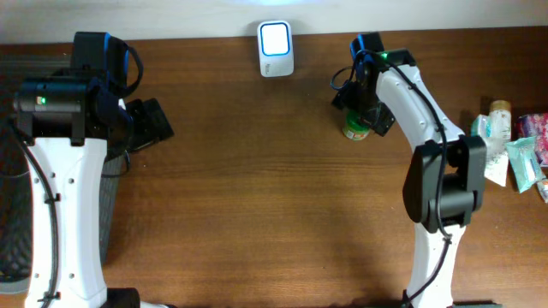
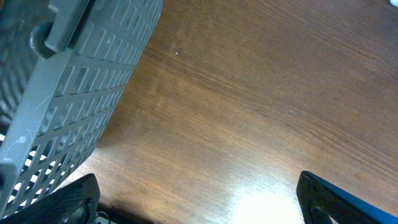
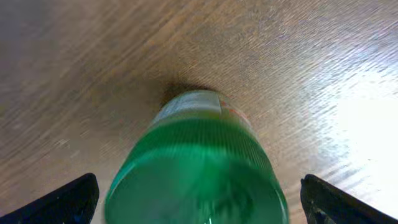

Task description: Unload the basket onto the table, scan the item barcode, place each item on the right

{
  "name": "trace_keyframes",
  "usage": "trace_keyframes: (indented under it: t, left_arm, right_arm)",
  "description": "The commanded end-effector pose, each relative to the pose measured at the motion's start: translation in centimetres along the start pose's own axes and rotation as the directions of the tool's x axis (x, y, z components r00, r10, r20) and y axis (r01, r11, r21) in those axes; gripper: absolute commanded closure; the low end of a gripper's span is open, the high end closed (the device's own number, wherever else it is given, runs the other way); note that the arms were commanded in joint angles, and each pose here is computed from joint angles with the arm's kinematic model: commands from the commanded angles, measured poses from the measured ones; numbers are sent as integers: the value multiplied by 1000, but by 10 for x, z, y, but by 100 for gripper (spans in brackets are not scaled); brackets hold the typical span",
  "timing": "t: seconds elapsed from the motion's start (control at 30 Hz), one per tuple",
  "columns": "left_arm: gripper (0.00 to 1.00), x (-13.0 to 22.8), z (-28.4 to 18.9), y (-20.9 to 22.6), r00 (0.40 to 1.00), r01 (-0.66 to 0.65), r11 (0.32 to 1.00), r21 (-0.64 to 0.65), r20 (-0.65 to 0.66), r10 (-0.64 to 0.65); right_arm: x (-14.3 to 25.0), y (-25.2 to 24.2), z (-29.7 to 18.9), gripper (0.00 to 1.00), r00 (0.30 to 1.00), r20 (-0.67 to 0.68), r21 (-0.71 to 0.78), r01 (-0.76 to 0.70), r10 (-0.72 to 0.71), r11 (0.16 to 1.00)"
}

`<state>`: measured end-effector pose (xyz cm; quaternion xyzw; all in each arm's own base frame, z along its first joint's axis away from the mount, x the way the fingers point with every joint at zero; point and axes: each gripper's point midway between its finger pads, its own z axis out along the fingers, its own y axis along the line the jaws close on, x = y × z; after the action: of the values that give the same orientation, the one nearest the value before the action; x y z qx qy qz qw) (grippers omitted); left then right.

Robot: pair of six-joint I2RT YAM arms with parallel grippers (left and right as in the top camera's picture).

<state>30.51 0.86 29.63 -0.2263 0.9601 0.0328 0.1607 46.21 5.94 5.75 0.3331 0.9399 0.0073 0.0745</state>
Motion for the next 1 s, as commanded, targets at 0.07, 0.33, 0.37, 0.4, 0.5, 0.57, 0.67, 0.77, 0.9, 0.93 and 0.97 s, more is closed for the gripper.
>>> trace_keyframes:
  t: [0.07,0.33,0.37,0.4,0.5,0.57,0.67,0.77,0.9,0.93,0.97]
  left_arm:
    - [1,-1,-8,2,1000,20,1000,11,23,-20]
    - [1,-1,-8,2,1000,20,1000,11,22,-20]
    - [1,-1,-8,2,1000,20,1000,11,22,-20]
    - [1,-1,-8,2,1000,20,1000,11,23,-20]
    - [1,-1,-8,2,1000,20,1000,11,22,-20]
    - [1,-1,-8,2,1000,20,1000,11,22,-20]
    - [1,-1,-8,2,1000,20,1000,11,23,-20]
    - [1,-1,-8,2,1000,20,1000,11,22,-20]
    - [1,-1,-8,2,1000,20,1000,11,22,-20]
    - [1,-1,-8,2,1000,20,1000,11,22,-20]
    - [1,-1,-8,2,1000,20,1000,11,22,-20]
  right_arm:
    - [-5,-2,26,5,998,-31,10,-47,47,999]
    - [-8,11,15,43,999,-49,-57,-18,15,998]
    - [-10,14,9,44,999,-47,-67,-17,14,998]
    - [-13,19,0,45,999,-42,-85,-11,8,996]
    - [-24,56,-37,48,999,-25,-253,30,-37,967]
    - [-49,84,-67,48,995,92,-356,68,-38,932]
    - [-74,138,-99,49,951,301,-496,218,-69,841]
    - [-81,193,-139,43,825,560,-500,413,-79,761]
    - [-74,236,-167,42,679,734,-446,489,-7,750]
    - [-72,245,-167,42,649,760,-437,505,5,744]
    - [-70,254,-163,41,638,770,-444,516,17,732]
